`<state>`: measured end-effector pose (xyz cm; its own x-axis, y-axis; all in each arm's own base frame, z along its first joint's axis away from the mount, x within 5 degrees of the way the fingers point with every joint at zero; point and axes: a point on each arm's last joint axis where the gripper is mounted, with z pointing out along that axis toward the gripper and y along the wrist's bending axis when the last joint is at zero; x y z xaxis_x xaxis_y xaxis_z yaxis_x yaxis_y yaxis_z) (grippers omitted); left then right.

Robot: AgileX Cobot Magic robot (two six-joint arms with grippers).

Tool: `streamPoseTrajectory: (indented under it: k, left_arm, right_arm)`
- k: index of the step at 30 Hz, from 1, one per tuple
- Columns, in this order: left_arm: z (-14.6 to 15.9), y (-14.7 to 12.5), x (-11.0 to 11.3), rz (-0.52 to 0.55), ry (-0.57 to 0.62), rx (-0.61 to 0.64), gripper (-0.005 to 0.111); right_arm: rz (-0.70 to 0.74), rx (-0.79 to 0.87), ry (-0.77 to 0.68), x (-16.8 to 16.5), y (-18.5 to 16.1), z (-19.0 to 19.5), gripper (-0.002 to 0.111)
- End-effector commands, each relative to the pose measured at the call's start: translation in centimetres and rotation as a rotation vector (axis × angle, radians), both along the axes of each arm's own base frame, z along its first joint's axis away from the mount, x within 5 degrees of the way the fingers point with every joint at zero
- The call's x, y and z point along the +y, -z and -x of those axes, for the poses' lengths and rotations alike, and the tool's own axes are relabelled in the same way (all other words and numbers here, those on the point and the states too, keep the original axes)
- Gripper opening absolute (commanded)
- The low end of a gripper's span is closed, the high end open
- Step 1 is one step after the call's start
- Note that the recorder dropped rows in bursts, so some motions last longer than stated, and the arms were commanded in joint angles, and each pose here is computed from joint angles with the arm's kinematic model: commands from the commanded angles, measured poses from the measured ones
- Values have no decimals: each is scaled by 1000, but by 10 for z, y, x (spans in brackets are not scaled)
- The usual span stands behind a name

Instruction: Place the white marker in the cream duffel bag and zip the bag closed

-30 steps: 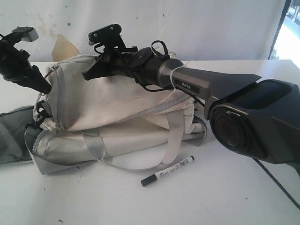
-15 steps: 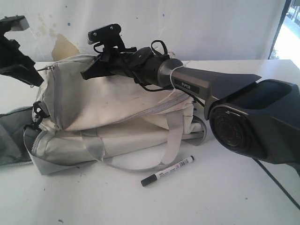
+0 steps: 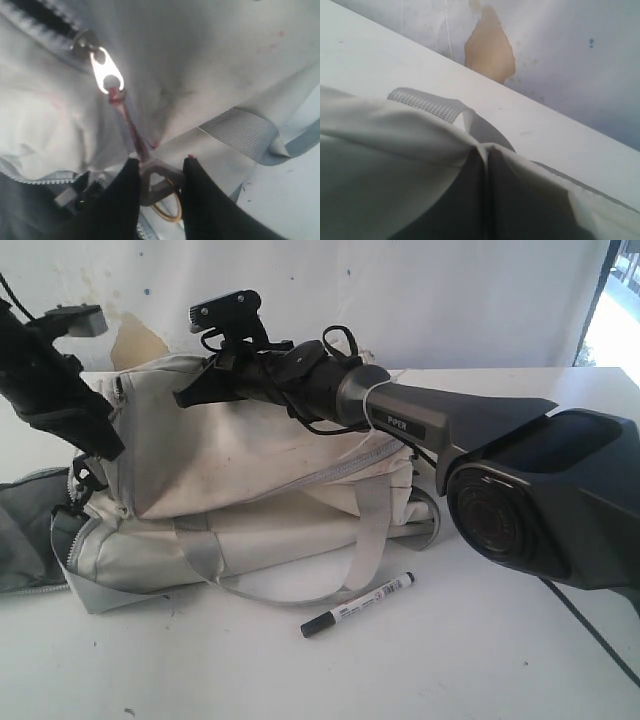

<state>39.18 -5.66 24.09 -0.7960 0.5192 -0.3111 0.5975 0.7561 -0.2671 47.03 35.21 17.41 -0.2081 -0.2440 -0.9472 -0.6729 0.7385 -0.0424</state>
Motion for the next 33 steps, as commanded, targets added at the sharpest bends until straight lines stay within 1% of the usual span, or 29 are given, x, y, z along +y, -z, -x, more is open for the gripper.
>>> streamPoseTrajectory:
  k: [1, 4, 6, 12, 16, 20, 23, 25, 27, 28, 30, 33]
  left_arm:
    - [12, 2, -13, -22, 29, 51, 0]
    - [14, 5, -12, -19, -33, 90, 0]
    - [18, 9, -12, -20, -52, 115, 0]
    - [35, 32, -10, -32, -1, 193, 0]
    - [46, 46, -11, -21, -2, 258, 0]
    - [55, 55, -16, 52, 38, 285, 0]
    - [61, 59, -24, 164, 86, 277, 0]
    - [65, 63, -27, 206, 113, 276, 0]
    - [72, 68, -27, 208, 119, 299, 0]
    - [76, 73, -25, 193, 134, 316, 0]
    - [78, 74, -22, 162, 155, 314, 0]
    - [76, 72, -25, 189, 122, 305, 0]
  right_arm:
    - [-22, -11, 46, -8, -5, -7, 0]
    - [-23, -9, 46, -8, -5, -7, 0]
    - [-23, -9, 46, -8, -5, -7, 0]
    - [-26, -6, 49, -9, -5, -8, 0]
    - [-33, 0, 51, -9, -5, -8, 0]
    - [-41, 7, 53, -9, -5, -8, 0]
    - [-51, 19, 53, -8, -4, -7, 0]
    - [-52, 24, 43, -8, -5, -6, 0]
    - [-52, 29, 32, -7, -6, -6, 0]
    - [-54, 28, 28, -7, -8, -5, 0]
    - [-54, 28, 28, -7, -8, -5, 0]
    - [-56, 25, 29, -7, -10, -5, 0]
